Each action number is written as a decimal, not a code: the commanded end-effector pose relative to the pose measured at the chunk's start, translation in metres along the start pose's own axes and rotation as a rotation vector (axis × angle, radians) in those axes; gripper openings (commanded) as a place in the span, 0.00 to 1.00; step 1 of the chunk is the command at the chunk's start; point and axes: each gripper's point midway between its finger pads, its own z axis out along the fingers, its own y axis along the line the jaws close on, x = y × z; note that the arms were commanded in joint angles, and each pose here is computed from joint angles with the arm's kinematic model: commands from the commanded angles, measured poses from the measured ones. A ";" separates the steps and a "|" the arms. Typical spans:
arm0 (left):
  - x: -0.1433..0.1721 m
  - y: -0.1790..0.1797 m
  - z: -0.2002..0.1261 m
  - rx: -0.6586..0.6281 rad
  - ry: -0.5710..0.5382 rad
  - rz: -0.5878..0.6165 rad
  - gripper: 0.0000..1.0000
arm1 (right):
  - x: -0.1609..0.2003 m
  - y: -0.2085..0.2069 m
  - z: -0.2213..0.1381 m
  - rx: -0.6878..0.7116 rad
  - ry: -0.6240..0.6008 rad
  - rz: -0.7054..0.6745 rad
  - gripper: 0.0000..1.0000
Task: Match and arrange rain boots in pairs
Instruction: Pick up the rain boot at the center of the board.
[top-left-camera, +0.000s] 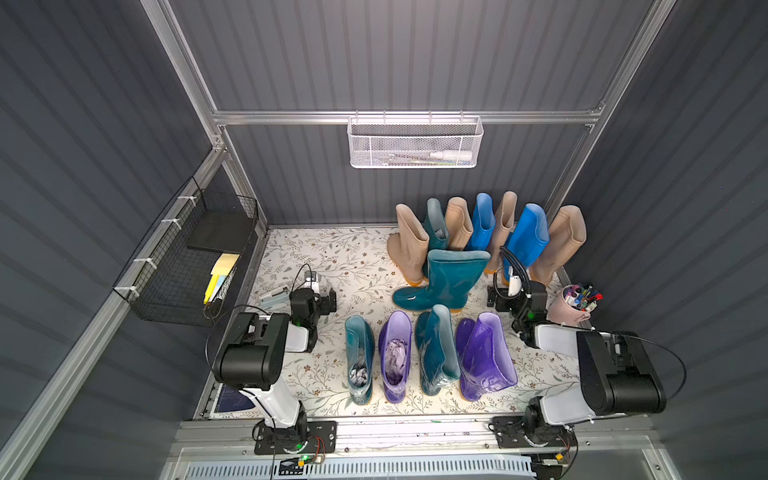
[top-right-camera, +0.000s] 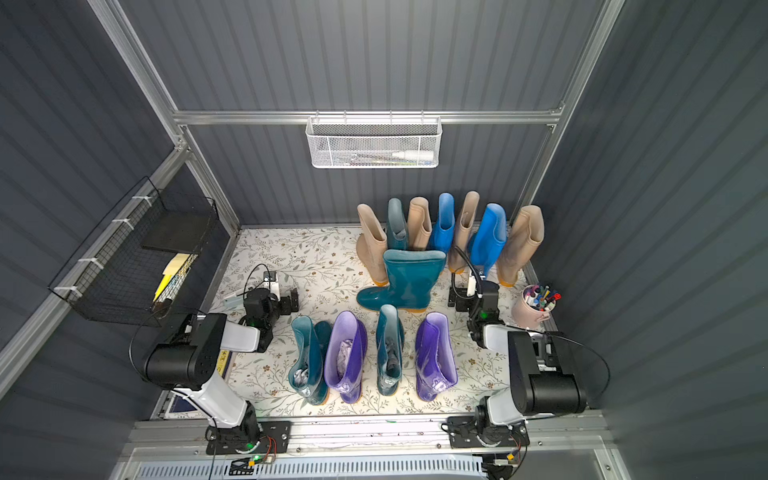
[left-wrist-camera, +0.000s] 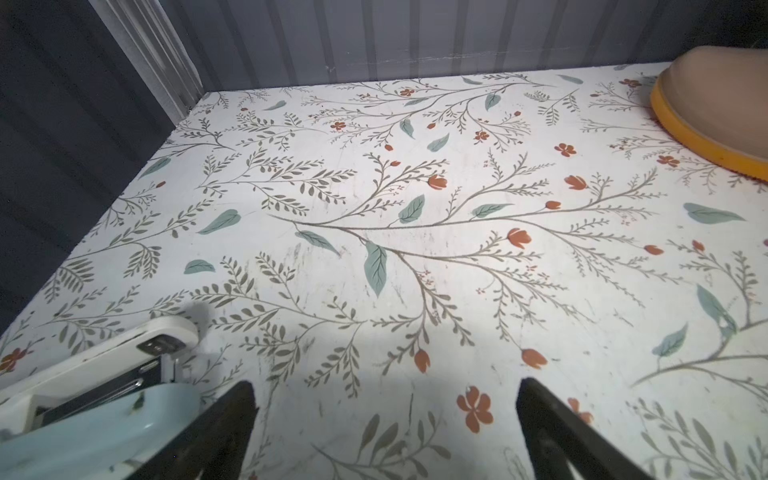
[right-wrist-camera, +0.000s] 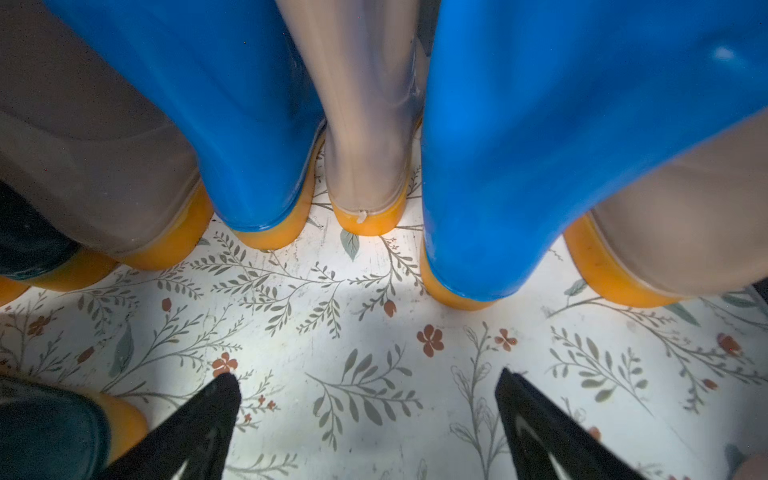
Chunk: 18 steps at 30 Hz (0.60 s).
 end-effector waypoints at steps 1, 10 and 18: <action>0.001 0.000 0.002 0.010 0.000 0.015 1.00 | -0.009 0.002 0.000 -0.007 -0.017 -0.005 0.99; 0.000 -0.001 0.002 0.010 0.000 0.014 1.00 | -0.008 0.002 0.001 -0.007 -0.015 -0.005 0.99; 0.001 -0.001 0.002 0.010 0.001 0.014 1.00 | -0.007 0.001 0.001 -0.006 -0.013 -0.005 0.99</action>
